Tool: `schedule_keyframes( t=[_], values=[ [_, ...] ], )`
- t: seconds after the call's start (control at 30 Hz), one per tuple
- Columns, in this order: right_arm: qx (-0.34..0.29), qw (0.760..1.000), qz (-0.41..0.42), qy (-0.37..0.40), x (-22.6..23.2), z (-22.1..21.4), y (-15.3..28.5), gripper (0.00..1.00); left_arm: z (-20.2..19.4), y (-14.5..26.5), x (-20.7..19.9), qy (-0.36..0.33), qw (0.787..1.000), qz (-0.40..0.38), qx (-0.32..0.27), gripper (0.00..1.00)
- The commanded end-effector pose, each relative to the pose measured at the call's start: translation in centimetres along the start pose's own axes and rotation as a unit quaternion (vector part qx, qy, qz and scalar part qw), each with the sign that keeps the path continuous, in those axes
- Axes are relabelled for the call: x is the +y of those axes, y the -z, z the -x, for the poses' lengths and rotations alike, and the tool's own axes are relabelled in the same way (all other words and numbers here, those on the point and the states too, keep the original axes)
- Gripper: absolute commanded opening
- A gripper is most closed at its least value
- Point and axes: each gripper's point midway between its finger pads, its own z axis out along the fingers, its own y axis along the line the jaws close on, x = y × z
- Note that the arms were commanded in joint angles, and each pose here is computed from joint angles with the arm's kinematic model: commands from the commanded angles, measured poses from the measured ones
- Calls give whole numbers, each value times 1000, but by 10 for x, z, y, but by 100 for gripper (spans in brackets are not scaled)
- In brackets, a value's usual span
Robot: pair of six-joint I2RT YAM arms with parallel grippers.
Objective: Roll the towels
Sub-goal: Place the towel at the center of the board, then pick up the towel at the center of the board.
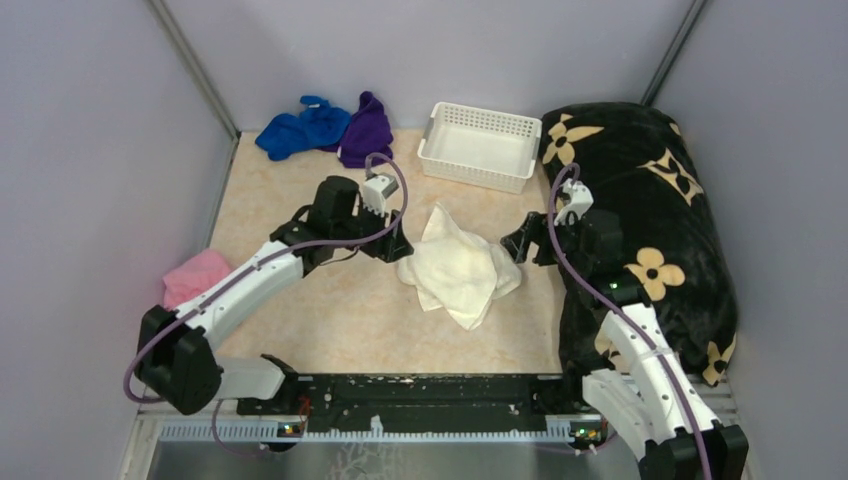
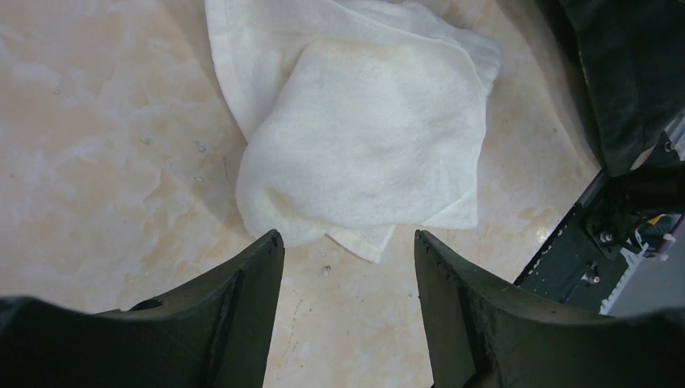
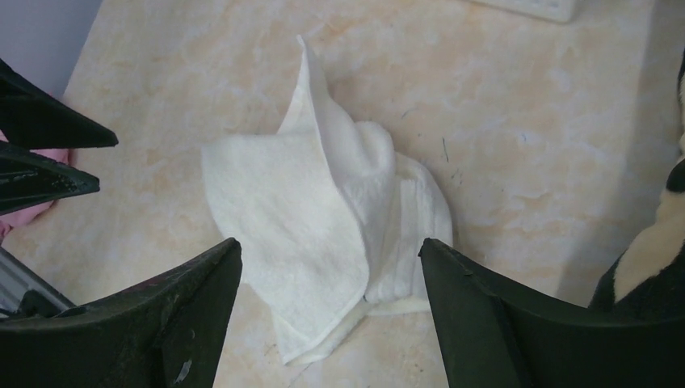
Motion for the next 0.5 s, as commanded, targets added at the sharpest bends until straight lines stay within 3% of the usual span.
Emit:
schedule_keyframes(
  t=[0.0,0.27,0.47],
  values=[
    [28,999,0,-38,-1,-14,-6,81,27,-30,2,-26,999,-19,-20,67],
    [31,999,20,-32,3,-20,-9,81,41,-99,46,-145,988,-34,46,68],
    [36,998,41,-20,9,-24,-5,81,47,-121,77,-177,978,-108,36,68]
  ],
)
